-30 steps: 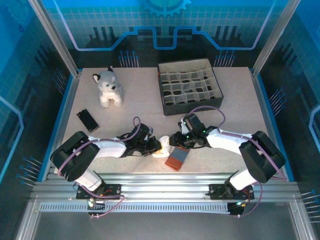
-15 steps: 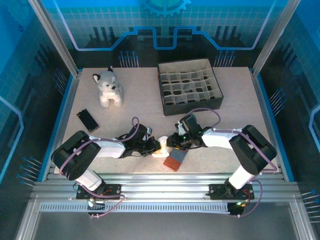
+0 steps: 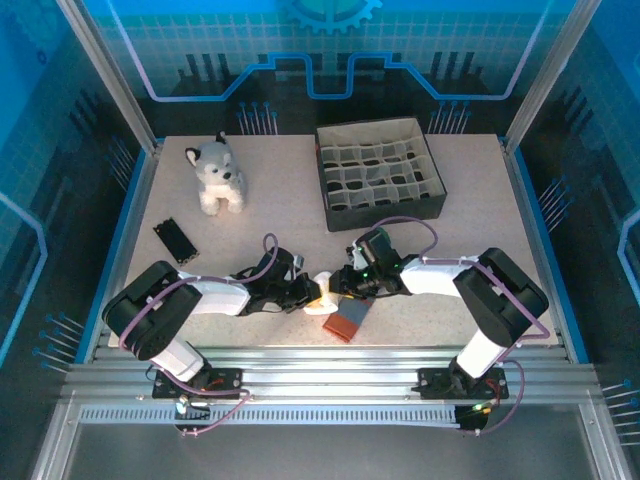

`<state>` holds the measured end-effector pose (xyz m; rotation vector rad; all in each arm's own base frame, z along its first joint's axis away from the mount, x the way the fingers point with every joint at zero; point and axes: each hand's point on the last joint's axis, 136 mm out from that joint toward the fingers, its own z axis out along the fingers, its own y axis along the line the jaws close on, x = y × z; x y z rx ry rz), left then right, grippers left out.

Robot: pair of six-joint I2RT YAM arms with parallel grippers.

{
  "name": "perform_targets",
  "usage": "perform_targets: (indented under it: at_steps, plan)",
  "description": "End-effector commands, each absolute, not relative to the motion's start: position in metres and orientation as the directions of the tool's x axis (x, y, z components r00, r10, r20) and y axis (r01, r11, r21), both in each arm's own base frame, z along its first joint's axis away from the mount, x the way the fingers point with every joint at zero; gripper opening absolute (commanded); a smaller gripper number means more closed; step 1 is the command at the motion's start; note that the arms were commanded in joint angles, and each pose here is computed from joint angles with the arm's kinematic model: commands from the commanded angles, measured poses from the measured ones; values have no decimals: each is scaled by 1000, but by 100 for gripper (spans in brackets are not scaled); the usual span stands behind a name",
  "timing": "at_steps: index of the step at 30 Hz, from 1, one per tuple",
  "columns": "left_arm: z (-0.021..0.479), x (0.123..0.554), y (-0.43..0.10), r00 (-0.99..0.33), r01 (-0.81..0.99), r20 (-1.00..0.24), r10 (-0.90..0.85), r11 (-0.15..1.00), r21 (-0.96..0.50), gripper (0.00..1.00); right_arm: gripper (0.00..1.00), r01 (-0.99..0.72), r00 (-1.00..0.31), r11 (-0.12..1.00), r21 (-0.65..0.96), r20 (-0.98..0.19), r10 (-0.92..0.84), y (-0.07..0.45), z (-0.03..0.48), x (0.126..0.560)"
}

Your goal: Roll the socks

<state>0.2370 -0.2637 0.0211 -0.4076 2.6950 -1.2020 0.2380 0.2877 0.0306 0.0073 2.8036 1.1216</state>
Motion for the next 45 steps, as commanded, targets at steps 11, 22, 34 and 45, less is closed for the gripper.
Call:
perform_targets:
  at_steps: [11, 22, 34, 45]
  plan:
    - [-17, 216, -240, -947, -264, 33, -320, 715, -647, 9, 14, -111, -993, 673, 732, -100, -55, 314, 36, 223]
    - [18, 221, -235, -953, -244, 18, -304, 728, -641, 26, 0, -308, -932, 903, 301, -286, -223, 284, 58, 230]
    - [45, 207, -196, -918, -299, 9, -398, 675, -674, 31, 0, -470, -840, 875, -119, -245, -484, 284, 59, 226]
    - [54, 221, -218, -911, -258, -1, -412, 572, -778, 25, 0, -450, -866, 888, -91, -200, -459, 291, 47, 222]
